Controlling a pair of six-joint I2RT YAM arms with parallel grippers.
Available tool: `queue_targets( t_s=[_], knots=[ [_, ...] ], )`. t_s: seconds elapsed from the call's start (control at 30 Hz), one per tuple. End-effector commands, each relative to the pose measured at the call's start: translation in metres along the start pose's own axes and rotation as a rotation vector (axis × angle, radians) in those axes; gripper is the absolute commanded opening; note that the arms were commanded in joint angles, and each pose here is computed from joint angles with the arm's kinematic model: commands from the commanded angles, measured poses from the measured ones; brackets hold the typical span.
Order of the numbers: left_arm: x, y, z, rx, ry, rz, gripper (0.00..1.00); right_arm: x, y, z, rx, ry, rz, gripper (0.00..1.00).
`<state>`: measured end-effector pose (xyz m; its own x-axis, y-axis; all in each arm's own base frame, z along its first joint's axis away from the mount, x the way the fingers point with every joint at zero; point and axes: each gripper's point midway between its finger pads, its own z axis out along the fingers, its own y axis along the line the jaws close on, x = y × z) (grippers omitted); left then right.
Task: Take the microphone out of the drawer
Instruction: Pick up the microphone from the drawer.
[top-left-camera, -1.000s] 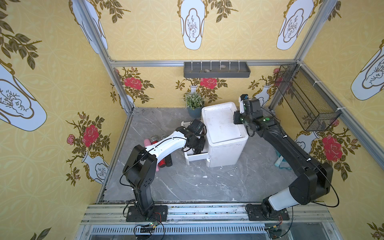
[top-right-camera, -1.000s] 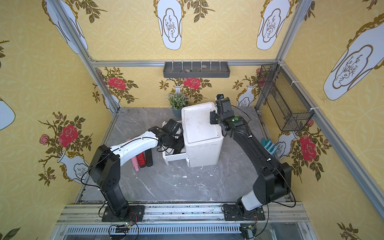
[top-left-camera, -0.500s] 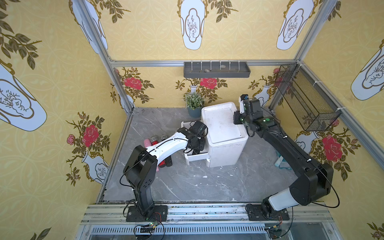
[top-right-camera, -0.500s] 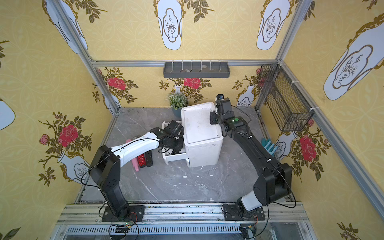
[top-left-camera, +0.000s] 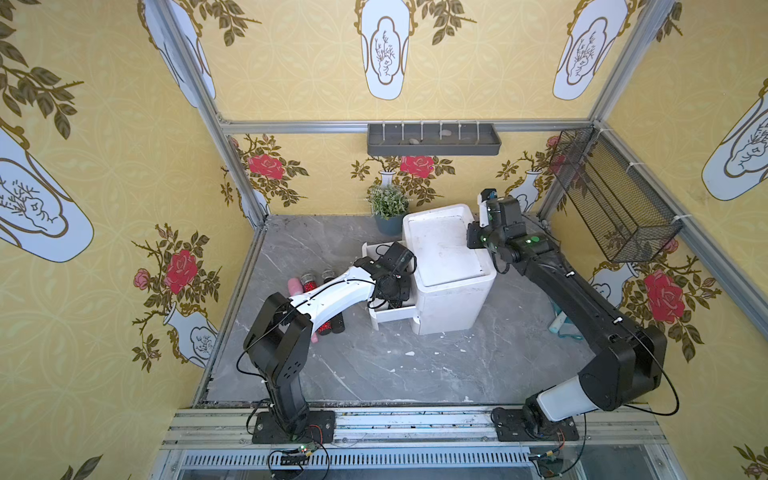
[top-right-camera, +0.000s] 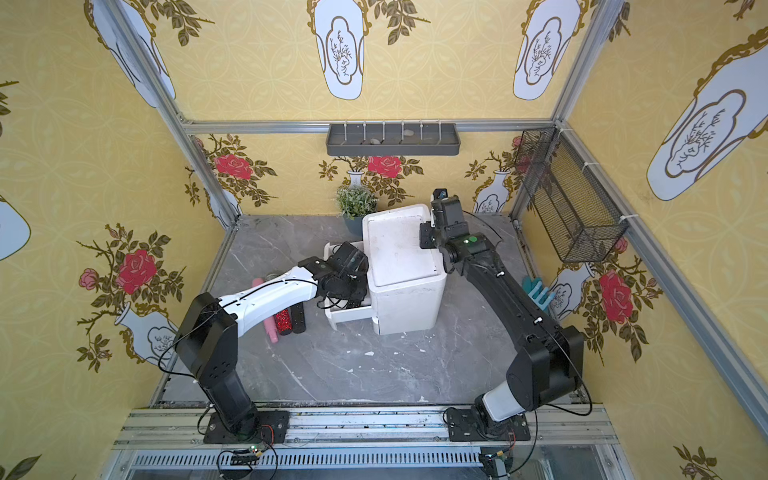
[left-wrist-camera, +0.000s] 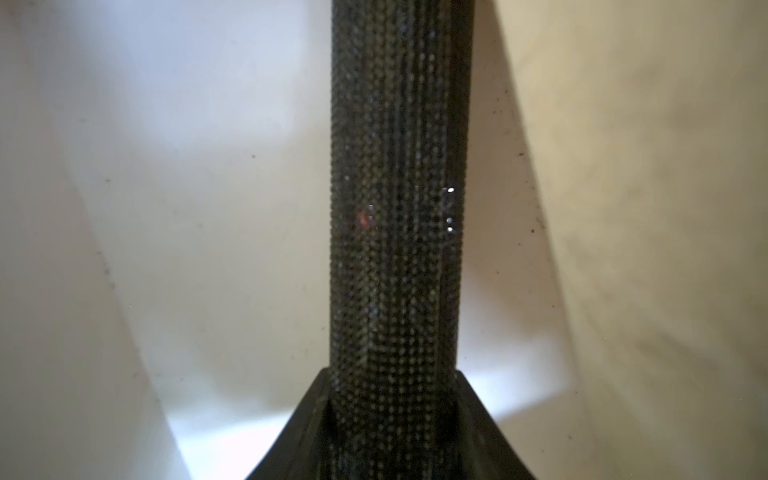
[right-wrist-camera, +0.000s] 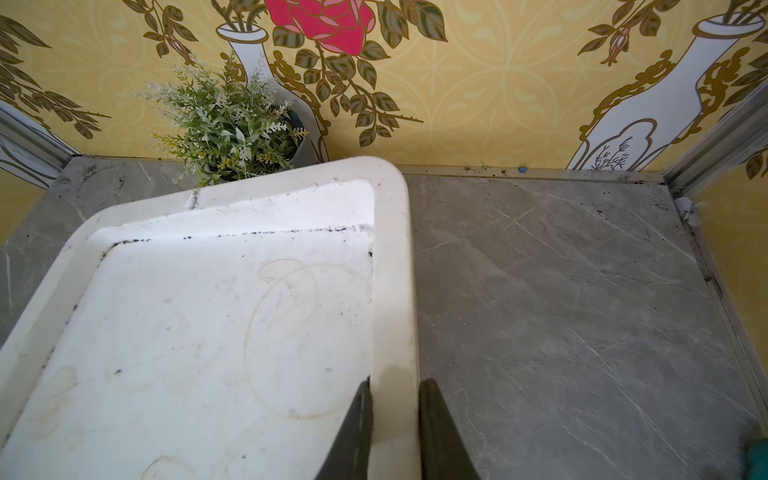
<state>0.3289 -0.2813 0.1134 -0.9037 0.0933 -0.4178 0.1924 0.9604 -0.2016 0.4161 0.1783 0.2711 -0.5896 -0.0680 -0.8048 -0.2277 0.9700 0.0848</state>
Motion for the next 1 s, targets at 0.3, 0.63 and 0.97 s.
queue_targets(
  t_s=[0.3,0.63,0.97],
  knots=[
    [-0.020,0.014,-0.012,-0.071,-0.109,-0.057,0.29,0.042,0.008,0.004,-0.045,0.171,0.021,0.16],
    [-0.027,0.017,-0.014,-0.095,-0.125,-0.070,0.28,0.043,0.009,0.003,-0.048,0.171,0.022,0.16],
    [-0.042,0.015,-0.021,-0.088,-0.174,-0.143,0.27,0.045,0.009,0.004,-0.050,0.173,0.022,0.15]
  ],
)
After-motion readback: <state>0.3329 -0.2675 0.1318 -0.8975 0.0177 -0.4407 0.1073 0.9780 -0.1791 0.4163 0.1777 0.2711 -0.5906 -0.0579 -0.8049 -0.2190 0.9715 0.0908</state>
